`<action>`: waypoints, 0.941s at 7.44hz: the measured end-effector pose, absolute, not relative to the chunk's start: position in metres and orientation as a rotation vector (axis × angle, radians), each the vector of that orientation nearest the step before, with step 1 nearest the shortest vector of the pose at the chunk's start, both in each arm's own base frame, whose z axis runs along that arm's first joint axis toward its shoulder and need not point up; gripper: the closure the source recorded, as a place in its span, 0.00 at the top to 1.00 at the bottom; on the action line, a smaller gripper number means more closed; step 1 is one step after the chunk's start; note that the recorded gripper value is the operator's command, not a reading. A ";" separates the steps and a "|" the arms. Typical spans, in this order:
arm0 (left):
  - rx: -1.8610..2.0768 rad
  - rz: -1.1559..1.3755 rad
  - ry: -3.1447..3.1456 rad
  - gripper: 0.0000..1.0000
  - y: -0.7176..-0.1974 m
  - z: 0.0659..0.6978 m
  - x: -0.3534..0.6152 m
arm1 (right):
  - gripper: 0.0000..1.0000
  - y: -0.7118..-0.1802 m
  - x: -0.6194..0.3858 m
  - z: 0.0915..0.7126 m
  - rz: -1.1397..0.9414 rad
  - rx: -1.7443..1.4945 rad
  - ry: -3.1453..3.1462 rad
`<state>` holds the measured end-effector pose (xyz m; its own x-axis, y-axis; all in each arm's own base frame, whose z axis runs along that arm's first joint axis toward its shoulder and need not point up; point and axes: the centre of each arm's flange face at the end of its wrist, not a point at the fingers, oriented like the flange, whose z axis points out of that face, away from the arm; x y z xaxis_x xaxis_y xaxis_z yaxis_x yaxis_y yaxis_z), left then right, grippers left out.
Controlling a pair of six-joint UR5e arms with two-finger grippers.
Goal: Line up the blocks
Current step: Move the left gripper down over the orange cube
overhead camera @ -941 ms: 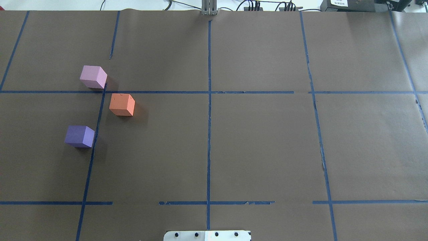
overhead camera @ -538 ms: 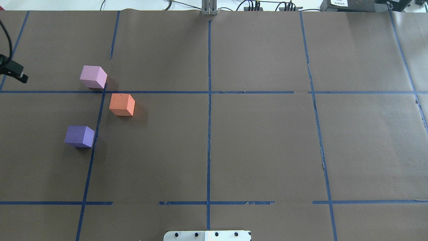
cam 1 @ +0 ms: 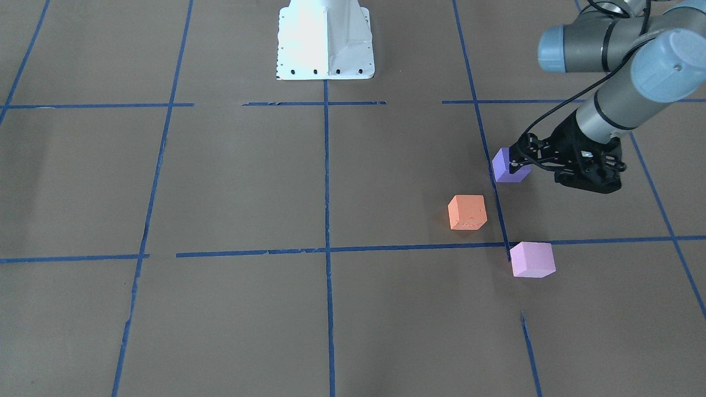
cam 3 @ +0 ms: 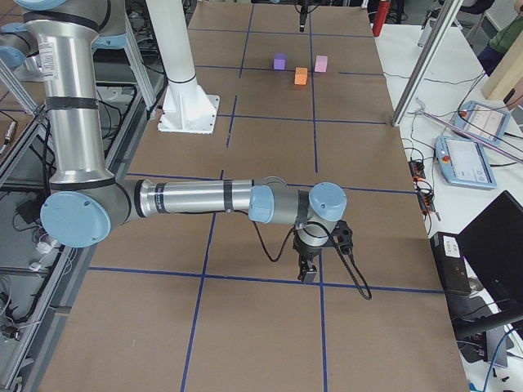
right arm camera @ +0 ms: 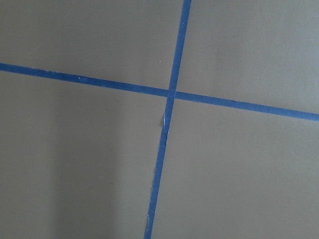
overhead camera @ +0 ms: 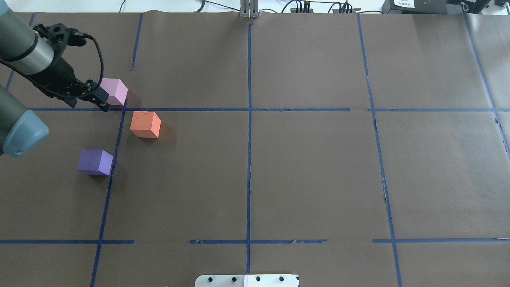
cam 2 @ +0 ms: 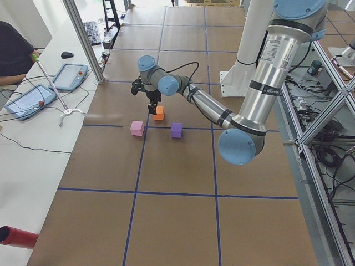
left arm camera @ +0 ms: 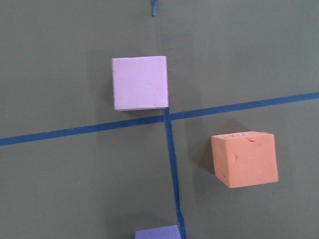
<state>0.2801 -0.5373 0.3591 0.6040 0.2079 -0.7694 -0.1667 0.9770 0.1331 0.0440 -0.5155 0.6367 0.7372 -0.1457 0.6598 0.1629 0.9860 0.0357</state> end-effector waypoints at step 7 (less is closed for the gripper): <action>-0.085 0.078 0.922 1.00 -0.564 0.363 0.377 | 1.00 -0.515 0.044 0.637 -0.169 -0.025 -0.722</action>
